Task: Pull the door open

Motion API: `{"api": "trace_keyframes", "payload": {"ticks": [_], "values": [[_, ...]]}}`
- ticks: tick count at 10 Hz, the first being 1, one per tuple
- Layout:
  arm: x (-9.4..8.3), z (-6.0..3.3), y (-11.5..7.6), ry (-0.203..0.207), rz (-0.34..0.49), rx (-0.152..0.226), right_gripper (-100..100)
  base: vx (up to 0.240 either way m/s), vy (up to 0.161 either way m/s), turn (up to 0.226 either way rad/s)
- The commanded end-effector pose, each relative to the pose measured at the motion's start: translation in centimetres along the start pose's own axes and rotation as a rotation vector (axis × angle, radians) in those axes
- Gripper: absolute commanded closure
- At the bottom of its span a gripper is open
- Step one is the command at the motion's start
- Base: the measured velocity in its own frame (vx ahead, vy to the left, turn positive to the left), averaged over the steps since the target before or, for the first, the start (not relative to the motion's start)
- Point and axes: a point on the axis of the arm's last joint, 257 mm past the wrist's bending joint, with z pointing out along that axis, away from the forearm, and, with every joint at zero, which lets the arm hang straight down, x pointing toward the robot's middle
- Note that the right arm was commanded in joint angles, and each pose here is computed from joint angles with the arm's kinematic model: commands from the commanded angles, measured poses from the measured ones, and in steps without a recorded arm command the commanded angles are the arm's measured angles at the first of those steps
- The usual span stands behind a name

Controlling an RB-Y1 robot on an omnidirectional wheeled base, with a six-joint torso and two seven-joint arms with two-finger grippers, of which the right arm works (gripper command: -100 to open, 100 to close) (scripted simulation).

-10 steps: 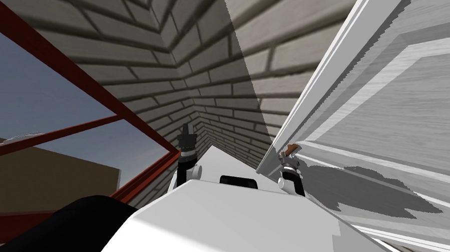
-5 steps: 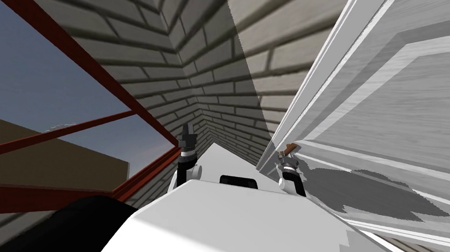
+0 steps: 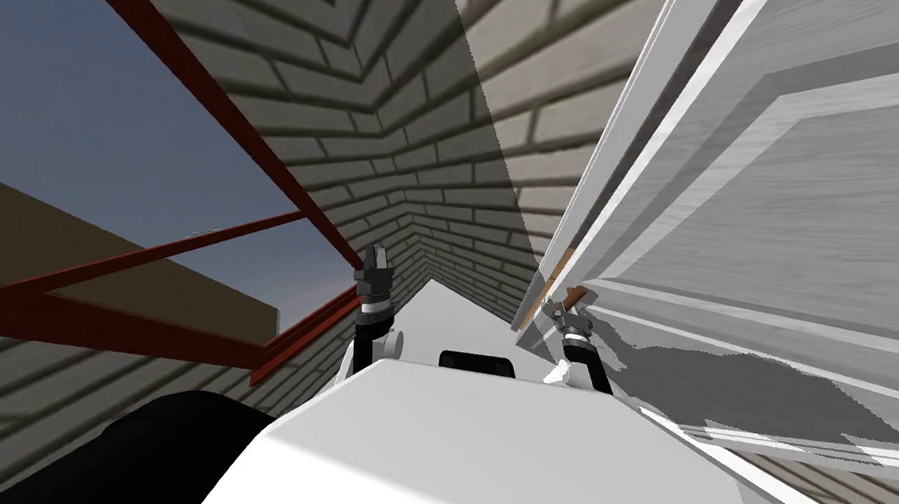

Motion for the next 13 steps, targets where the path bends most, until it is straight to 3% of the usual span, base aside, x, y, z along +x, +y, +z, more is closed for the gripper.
{"api": "trace_keyframes", "payload": {"ticks": [1, 2, 8, 11, 13], "values": [[-0.1, -0.19, -0.5, -0.001, 0.004, 0.023, 100, -0.220, -0.005, 0.090], [0.0, -0.05, -0.2, 0.000, 0.001, 0.013, 100, -0.100, -0.001, 0.026], [-0.1, -1.12, -1.7, 0.000, 0.002, 0.115, 100, -0.203, -0.026, 0.087], [0.0, -1.18, -2.1, 0.001, 0.003, 0.132, 100, -0.187, -0.025, 0.057], [-0.1, -1.96, -2.3, -0.002, 0.003, 0.170, 100, -0.189, 0.000, 0.101]]}}
